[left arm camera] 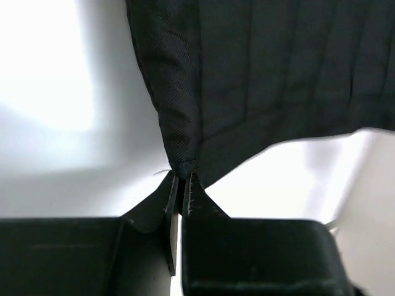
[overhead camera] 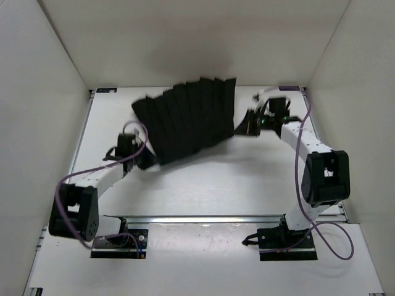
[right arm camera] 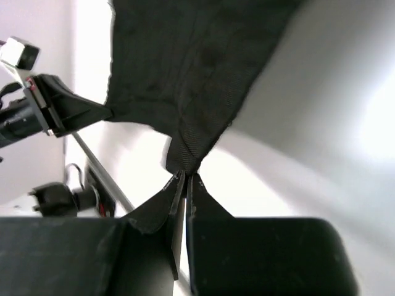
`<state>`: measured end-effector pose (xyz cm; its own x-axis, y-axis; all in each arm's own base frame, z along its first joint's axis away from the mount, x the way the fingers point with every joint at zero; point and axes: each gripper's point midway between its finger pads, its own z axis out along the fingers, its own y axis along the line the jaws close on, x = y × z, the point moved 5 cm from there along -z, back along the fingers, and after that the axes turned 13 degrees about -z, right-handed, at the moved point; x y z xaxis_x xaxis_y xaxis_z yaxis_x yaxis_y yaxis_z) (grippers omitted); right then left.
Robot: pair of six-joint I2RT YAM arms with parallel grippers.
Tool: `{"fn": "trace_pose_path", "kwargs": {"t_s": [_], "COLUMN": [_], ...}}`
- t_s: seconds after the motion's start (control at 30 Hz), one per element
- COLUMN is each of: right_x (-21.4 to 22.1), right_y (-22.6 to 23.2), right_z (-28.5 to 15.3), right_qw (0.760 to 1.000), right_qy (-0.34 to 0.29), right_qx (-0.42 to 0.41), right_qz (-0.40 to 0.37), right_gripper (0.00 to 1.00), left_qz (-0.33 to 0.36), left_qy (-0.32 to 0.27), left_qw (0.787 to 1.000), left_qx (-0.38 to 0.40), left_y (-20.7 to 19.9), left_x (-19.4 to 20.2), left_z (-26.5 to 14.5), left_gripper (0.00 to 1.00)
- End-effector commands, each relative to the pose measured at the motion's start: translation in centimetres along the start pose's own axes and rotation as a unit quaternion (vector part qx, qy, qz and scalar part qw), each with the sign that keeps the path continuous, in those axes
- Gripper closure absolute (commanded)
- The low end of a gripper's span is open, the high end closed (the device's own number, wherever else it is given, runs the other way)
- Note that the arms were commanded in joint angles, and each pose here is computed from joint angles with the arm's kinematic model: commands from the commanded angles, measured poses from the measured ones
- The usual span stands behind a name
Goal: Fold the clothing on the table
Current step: Flatten the skirt out, then fold the skirt
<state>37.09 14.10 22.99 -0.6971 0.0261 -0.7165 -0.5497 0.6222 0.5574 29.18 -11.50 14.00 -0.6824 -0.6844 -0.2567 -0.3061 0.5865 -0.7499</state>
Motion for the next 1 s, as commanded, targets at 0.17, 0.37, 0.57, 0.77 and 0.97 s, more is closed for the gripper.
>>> {"fn": "trace_pose_path", "kwargs": {"t_s": [0.17,0.37,0.57,0.77,0.97], "right_x": [14.3,18.3,19.8,20.6,19.9], "right_y": [-0.1,1.4,3.7,6.3,10.5], "right_z": [-1.3,-4.3,-6.3,-9.1,-13.2], "right_qw": [0.983,0.975,0.978,0.984,0.991], "right_qy": [0.095,0.099,0.107,0.092,0.058], "right_qx": [0.107,0.116,0.090,0.089,0.085], "right_qz": [0.117,0.164,0.156,0.123,0.084], "right_gripper": [1.00,1.00,1.00,1.00,1.00], "left_qz": [0.021,0.016,0.024,0.032,0.040], "left_qy": [0.047,0.026,0.042,0.031,0.017], "left_qw": [0.997,0.998,0.998,0.999,0.999], "left_qx": [-0.049,-0.058,-0.048,-0.018,0.028], "left_y": [5.3,7.5,7.5,6.2,2.6], "left_x": [6.4,8.2,10.1,10.5,9.9], "left_z": [-1.9,-4.7,-6.8,-10.5,-15.5], "left_gripper": [1.00,1.00,1.00,1.00,1.00]}}
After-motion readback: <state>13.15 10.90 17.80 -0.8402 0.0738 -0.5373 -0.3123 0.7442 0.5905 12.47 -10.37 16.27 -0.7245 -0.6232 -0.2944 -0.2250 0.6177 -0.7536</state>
